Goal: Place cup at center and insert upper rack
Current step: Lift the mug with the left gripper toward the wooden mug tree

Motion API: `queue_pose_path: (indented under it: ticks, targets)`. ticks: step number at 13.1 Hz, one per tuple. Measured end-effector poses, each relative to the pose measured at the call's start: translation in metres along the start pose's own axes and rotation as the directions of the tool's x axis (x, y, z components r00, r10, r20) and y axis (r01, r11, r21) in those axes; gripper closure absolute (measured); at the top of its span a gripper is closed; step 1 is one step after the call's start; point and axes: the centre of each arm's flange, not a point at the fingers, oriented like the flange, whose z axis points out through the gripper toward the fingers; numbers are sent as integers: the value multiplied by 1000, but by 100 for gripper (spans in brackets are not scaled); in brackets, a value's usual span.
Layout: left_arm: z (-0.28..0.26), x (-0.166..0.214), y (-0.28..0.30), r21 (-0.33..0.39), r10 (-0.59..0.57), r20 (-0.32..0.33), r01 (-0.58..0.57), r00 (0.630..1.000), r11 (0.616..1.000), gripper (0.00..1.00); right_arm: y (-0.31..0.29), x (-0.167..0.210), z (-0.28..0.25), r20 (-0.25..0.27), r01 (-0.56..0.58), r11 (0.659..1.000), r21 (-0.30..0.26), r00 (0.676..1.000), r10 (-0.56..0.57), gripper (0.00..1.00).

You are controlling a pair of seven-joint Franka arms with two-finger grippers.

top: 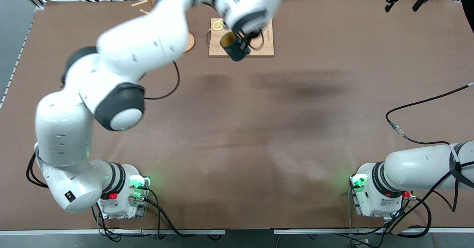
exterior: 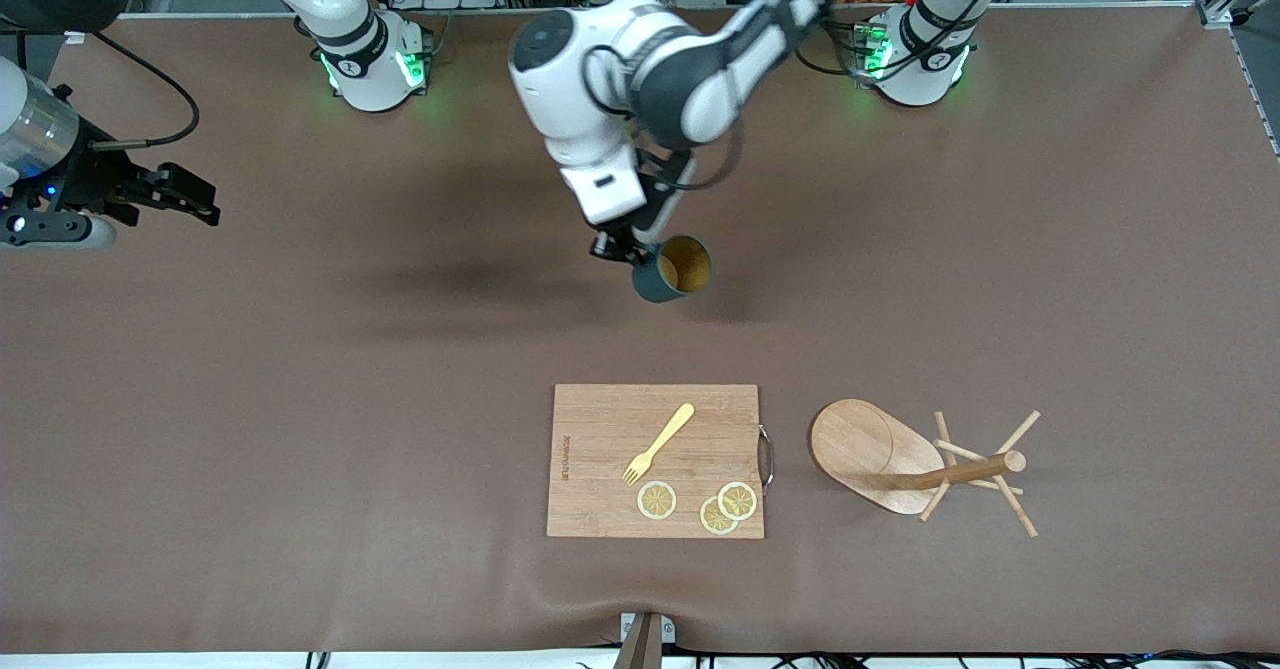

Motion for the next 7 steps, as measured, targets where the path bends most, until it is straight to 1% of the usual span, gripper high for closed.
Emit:
queue_pose_path:
  ticks: [2, 4, 5, 7]
  targets:
    - [-16, 55, 14, 14, 16, 104, -18, 994, 1000, 79, 1, 0, 0, 0, -2, 1000, 0, 1000, 2, 0]
    - [-23, 107, 26, 15, 34, 211, -38, 977, 999, 79, 2, 0, 0, 1, -3, 1000, 0, 1000, 3, 0]
    - [-25, 130, 30, 11, 36, 268, -40, 963, 999, 79, 3, 0, 0, 1, -6, 1000, 0, 1000, 6, 0]
    - [-28, 186, 38, -2, 18, 402, -19, 916, 1000, 79, 6, 0, 0, 2, -10, 1000, 1, 1000, 10, 0]
